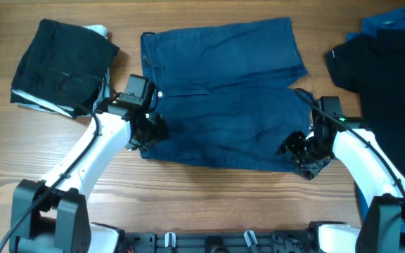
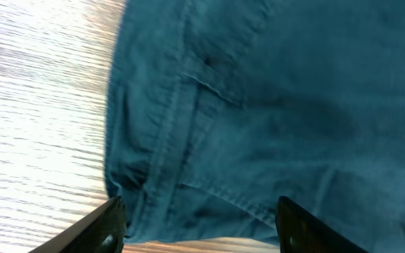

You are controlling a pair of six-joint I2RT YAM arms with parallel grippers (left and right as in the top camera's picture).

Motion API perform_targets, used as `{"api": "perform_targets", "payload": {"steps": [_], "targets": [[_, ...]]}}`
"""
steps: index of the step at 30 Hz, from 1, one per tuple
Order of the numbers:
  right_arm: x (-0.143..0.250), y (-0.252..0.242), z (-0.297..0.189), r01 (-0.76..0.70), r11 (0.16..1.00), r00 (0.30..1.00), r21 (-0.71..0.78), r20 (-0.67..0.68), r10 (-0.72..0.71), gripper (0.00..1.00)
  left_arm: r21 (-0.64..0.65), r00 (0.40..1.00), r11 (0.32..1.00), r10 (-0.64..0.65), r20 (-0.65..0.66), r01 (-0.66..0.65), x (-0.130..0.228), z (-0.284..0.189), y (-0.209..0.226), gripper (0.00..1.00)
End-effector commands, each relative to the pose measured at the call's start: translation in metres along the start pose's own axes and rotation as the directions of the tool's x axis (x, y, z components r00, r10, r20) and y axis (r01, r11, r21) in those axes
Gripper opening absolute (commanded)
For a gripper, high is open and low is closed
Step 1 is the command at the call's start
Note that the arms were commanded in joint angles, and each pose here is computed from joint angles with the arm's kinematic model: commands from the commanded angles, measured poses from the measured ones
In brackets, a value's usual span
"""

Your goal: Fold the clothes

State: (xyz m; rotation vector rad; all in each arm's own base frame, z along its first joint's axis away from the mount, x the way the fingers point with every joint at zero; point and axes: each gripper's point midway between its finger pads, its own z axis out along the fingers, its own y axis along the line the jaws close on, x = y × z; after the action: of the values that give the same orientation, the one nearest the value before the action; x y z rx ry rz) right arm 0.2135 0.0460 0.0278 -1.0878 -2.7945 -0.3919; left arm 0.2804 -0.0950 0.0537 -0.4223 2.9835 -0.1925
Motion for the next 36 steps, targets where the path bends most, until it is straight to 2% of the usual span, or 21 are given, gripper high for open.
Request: {"api": "perform_targets", "payload": {"steps": [1, 6, 7, 8, 9, 11, 13, 14, 15, 16, 17, 21, 23, 24, 26, 27, 29, 30, 32, 34, 36], "targets": [[-0.01, 0.016, -0.021, 0.191, 0.981, 0.981, -0.024, 0.04, -0.19, 0.65, 0.016, 0.999, 1.0, 0.024, -0.045, -0.023, 0.016, 0.001, -0.007, 0.68], [-0.009, -0.001, -0.046, 0.155, 0.982, 0.987, 0.106, 0.034, -0.16, 0.68, -0.049, 0.987, 0.998, 0.021, -0.159, -0.03, 0.045, -0.002, 0.007, 0.66], [-0.014, -0.005, -0.047, 0.157, 0.978, 0.984, 0.137, 0.056, -0.166, 0.7, -0.053, 0.983, 0.998, 0.017, -0.185, -0.027, 0.051, -0.003, 0.008, 0.61], [-0.021, -0.005, -0.047, 0.226, 0.962, 0.967, 0.153, 0.081, -0.24, 0.7, -0.048, 0.976, 0.999, 0.012, -0.216, -0.023, 0.058, -0.005, 0.009, 0.5], [-0.024, -0.004, -0.047, 0.274, 0.949, 0.953, 0.158, 0.086, -0.29, 0.7, -0.046, 0.974, 0.999, 0.01, -0.225, -0.02, 0.06, -0.005, 0.008, 0.44], [-0.032, -0.004, -0.048, 0.374, 0.908, 0.913, 0.189, 0.097, -0.397, 0.71, -0.075, 0.968, 0.995, -0.075, -0.238, 0.058, 0.064, -0.006, 0.011, 0.4], [-0.039, -0.006, -0.05, 0.472, 0.85, 0.858, 0.234, 0.096, -0.504, 0.7, -0.088, 0.965, 0.993, -0.101, -0.243, 0.082, 0.067, -0.005, 0.012, 0.41], [-0.041, -0.003, -0.05, 0.478, 0.849, 0.854, 0.225, 0.108, -0.509, 0.68, -0.109, 0.961, 0.987, -0.139, -0.24, 0.116, 0.07, -0.002, 0.016, 0.44], [-0.043, 0.0, -0.05, 0.481, 0.849, 0.851, 0.217, 0.119, -0.512, 0.59, -0.121, 0.955, 0.982, -0.173, -0.24, 0.147, 0.074, 0.003, 0.017, 0.45], [-0.048, 0.004, -0.05, 0.519, 0.827, 0.823, 0.218, 0.136, -0.552, 0.56, -0.149, 0.939, 0.965, -0.247, -0.239, 0.216, 0.082, 0.012, 0.023, 0.44], [-0.054, 0.011, -0.051, 0.615, 0.755, 0.745, 0.229, 0.143, -0.651, 0.55, -0.173, 0.92, 0.944, -0.316, -0.234, 0.28, 0.089, 0.02, 0.028, 0.45], [-0.048, 0.024, -0.047, 0.707, 0.688, 0.675, 0.164, 0.136, -0.726, 0.56, -0.159, 0.912, 0.931, -0.356, -0.205, 0.328, 0.085, 0.028, 0.027, 0.52], [-0.036, 0.02, -0.04, 0.692, 0.713, 0.709, 0.114, 0.08, -0.701, 0.62, -0.132, 0.917, 0.935, -0.351, -0.188, 0.33, 0.079, 0.03, 0.022, 0.54], [-0.028, 0.016, -0.038, 0.613, 0.785, 0.784, 0.092, 0.052, -0.619, 0.8, -0.122, 0.92, 0.936, -0.348, -0.181, 0.331, 0.076, 0.031, 0.021, 0.54], [-0.022, 0.011, -0.038, 0.511, 0.854, 0.856, 0.092, 0.031, -0.516, 0.89, -0.117, 0.921, 0.937, -0.347, -0.178, 0.331, 0.075, 0.031, 0.02, 0.56], [-0.024, 0.01, -0.038, 0.509, 0.855, 0.857, 0.103, 0.037, -0.515, 0.89, -0.116, 0.921, 0.937, -0.347, -0.177, 0.331, 0.075, 0.031, 0.02, 0.57], [-0.034, 0.013, -0.04, 0.441, 0.89, 0.887, 0.112, 0.093, -0.451, 0.92, -0.105, 0.924, 0.938, -0.344, -0.164, 0.331, 0.071, 0.032, 0.018, 0.73], [-0.036, 0.018, -0.04, 0.426, 0.9, 0.894, 0.093, 0.109, -0.435, 0.93, -0.092, 0.927, 0.939, -0.342, -0.155, 0.331, 0.068, 0.032, 0.016, 0.75], [-0.035, 0.023, -0.042, 0.405, 0.912, 0.905, 0.068, 0.115, -0.41, 0.93, -0.06, 0.926, 0.941, -0.339, -0.168, 0.334, 0.067, 0.029, 0.009, 0.72], [-0.041, 0.034, -0.056, 0.384, 0.922, 0.907, 0.046, 0.166, -0.386, 0.89, -0.051, 0.925, 0.938, -0.347, -0.155, 0.343, 0.063, 0.027, 0.01, 0.73], [-0.045, 0.045, -0.078, 0.389, 0.921, 0.897, 0.028, 0.218, -0.385, 0.9, -0.046, 0.917, 0.928, -0.372, -0.145, 0.369, 0.057, 0.025, 0.015, 0.75]]}}
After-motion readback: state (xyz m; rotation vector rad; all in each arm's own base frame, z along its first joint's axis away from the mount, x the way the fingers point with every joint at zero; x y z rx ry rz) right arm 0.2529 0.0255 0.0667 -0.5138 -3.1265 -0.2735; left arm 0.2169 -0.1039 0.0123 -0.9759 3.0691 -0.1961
